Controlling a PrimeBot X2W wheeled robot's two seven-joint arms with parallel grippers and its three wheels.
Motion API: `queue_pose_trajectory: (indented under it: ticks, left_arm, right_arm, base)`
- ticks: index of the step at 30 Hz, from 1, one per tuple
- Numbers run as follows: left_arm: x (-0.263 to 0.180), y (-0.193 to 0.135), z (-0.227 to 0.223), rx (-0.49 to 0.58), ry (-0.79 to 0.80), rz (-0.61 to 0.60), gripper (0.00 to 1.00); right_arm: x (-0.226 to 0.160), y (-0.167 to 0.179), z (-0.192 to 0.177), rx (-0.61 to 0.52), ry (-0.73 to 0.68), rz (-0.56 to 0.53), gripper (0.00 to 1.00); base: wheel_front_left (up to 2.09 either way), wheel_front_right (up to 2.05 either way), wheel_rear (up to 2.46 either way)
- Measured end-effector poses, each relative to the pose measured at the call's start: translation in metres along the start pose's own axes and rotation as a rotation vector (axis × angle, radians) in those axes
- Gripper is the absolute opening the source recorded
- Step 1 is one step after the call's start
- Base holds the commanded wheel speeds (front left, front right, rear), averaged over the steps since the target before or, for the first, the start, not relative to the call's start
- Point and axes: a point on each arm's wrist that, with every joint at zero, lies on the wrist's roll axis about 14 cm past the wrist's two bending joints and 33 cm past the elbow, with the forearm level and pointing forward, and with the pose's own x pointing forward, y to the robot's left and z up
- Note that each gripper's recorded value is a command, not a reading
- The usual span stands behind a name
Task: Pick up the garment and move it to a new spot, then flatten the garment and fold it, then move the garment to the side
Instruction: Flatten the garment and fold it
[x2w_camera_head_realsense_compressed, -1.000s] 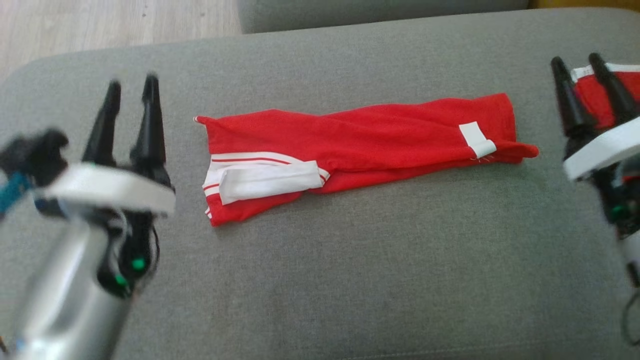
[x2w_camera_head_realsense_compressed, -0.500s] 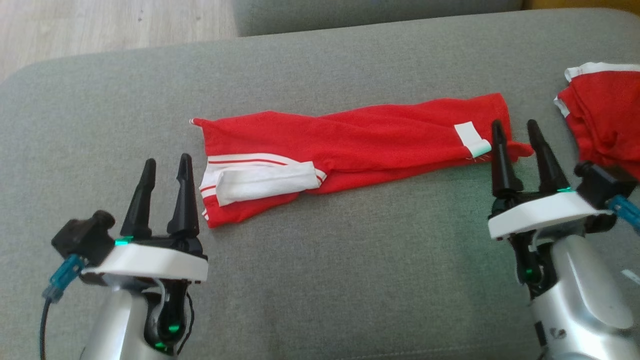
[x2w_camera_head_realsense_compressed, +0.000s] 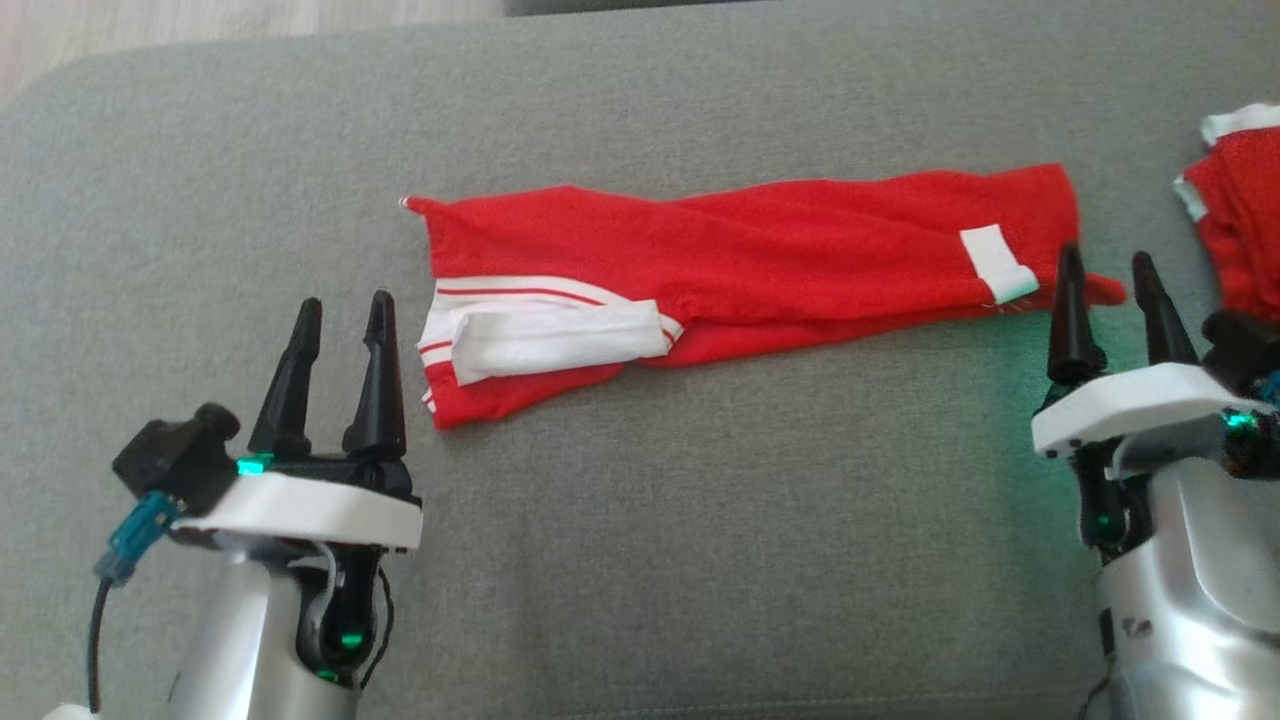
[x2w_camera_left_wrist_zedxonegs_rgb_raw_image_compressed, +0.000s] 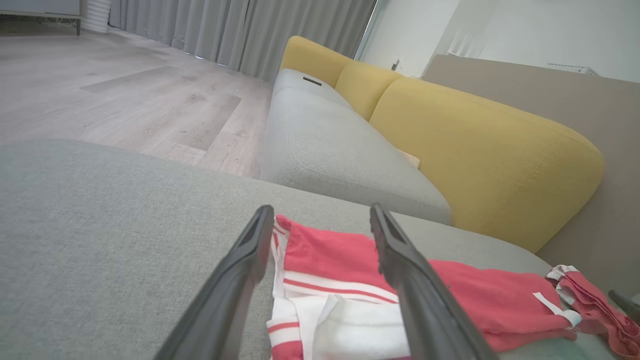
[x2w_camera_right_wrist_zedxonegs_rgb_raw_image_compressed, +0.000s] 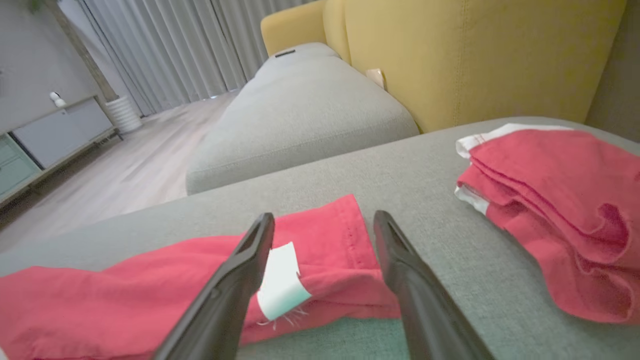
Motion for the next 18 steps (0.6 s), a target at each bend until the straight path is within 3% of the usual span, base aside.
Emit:
queue_pose_trajectory:
  ticks: [10,18]
  left_arm:
    - [-0.004,0.012,-0.013,-0.001,0.038,0.032,1.0]
    - [0.005,0.009,-0.014,-0.013,0.037,0.019,1.0]
  right_arm:
    - [0.016,-0.03,-0.039,0.029,0.15,-0.122,1.0]
    - [0.014,-0.032,-0.072,0.039,0.272,-0.141,1.0]
  base:
    - [0.0,0.0,0.0]
    - [0.0,0.0,0.0]
